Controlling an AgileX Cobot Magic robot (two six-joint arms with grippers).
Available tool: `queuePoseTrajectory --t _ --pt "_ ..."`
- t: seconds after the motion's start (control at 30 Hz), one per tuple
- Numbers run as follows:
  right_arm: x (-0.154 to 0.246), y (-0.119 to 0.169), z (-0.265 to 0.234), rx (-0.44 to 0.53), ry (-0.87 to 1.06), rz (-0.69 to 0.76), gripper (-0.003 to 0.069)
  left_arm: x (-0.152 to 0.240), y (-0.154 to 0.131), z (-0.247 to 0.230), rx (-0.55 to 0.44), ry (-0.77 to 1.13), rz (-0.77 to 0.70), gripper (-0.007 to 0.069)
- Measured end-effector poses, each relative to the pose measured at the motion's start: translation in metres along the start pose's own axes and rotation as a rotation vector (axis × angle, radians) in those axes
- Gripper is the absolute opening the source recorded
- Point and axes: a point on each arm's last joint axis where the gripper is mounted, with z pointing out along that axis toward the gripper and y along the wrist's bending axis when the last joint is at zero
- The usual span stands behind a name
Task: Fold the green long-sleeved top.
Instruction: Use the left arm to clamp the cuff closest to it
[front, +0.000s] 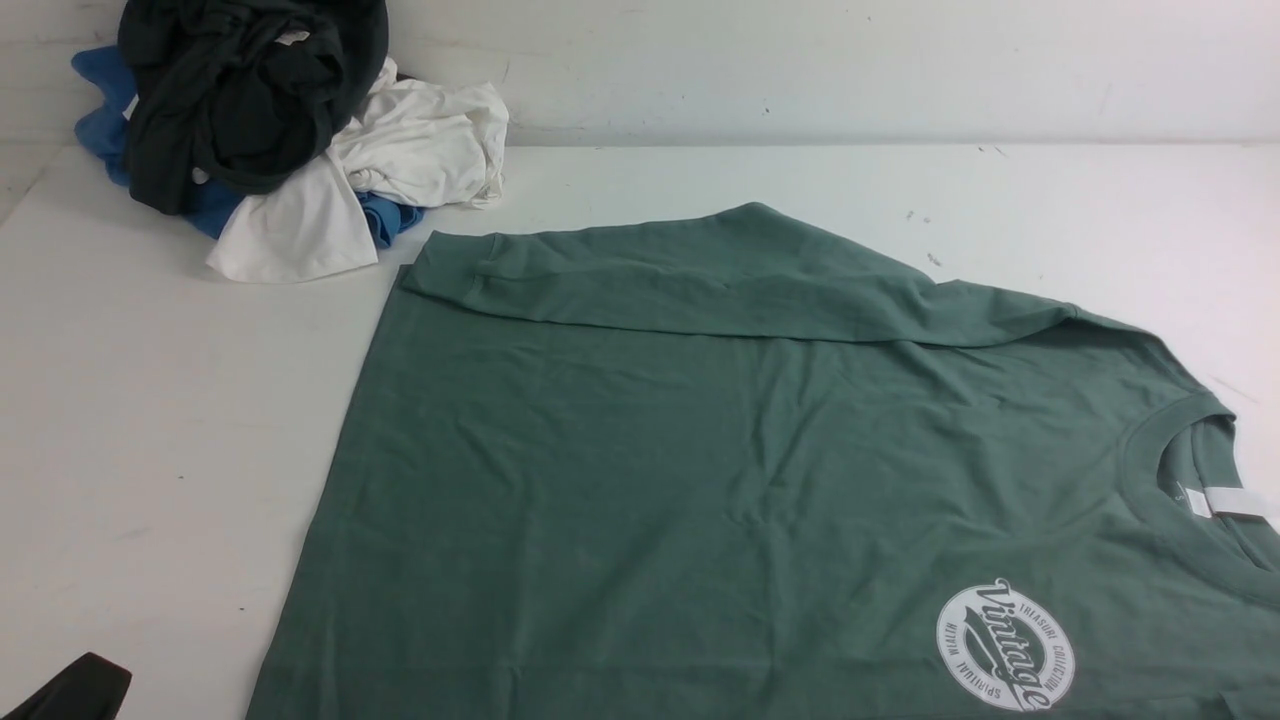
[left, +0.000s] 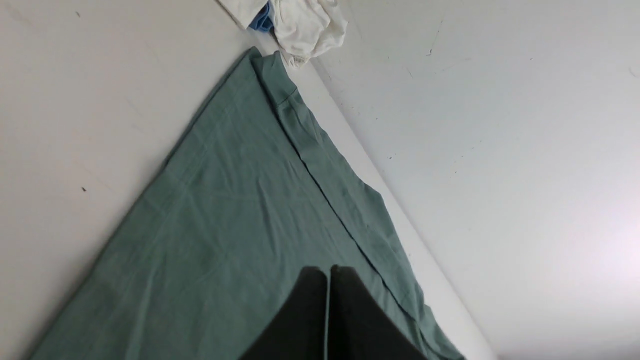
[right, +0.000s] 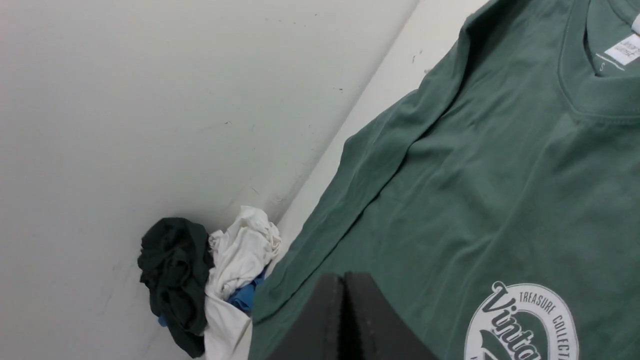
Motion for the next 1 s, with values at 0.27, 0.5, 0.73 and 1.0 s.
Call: queuePoseTrajectory --t 0.27,0.5,0.73,1.0 --pt "-0.018 0.030 -0.008 -0.055 -0.061 -0.394 -0.0014 -0.024 -0.071 -0.020 0.098 0.058 0.653 -0.0007" --pt "-0.065 0.093 0.005 0.009 -0.040 -0.806 -0.0014 -0.054 -0.113 0.010 -0.160 0.473 0.964 -0.0007" --pt "-0.081 0.130 0.047 0.048 0.376 -0.956 -0.0014 -0.074 -0.137 0.041 -0.319 0.868 1.117 -0.0007" --pt "-0.047 0.142 0.072 -0.030 1.011 -1.048 -0.0014 -0.040 -0.130 0.087 -0.308 1.211 1.247 -0.0007"
